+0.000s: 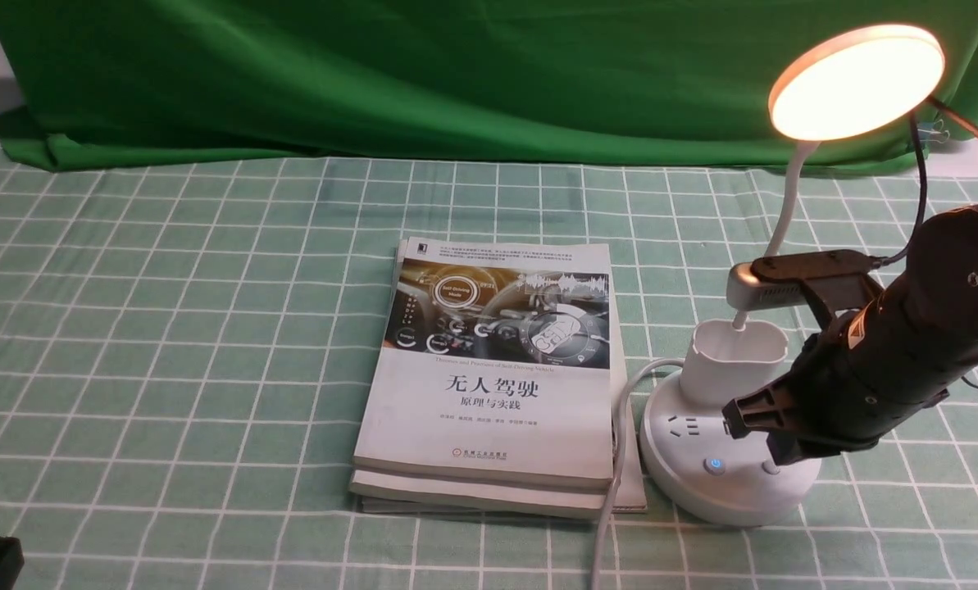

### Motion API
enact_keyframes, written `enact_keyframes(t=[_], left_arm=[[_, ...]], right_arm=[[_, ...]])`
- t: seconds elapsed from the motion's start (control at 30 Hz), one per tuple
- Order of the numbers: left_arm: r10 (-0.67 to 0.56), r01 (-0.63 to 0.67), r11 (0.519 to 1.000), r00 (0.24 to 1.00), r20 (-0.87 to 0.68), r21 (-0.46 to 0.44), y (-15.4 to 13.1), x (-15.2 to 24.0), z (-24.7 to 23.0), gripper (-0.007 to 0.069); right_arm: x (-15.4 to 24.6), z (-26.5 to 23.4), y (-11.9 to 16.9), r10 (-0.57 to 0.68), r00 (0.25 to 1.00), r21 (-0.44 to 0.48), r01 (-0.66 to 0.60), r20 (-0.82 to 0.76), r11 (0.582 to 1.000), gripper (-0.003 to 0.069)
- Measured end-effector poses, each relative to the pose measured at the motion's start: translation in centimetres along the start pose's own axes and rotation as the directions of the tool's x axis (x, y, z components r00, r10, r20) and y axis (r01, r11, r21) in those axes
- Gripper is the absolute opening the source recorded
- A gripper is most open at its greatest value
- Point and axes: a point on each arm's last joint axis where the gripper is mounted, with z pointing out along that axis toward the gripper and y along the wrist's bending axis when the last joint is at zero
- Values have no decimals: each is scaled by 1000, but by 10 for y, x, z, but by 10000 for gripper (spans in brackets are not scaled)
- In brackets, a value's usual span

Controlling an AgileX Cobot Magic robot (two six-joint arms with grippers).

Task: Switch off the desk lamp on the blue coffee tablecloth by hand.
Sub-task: 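Press the power button on the lamp base to turn the lamp off with the right gripper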

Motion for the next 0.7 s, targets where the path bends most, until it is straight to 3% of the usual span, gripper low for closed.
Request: enact_keyframes(t=[0.37,0.7], left_arm=[[0,0,1000,1000,0,0,0,0,0,0],[0,0,1000,1000,0,0,0,0,0,0]], right_arm=[[-5,25,0,11,999,-3,-11,-47,1000,35],[-5,3,1,11,1000,-11,-11,23,1000,36]])
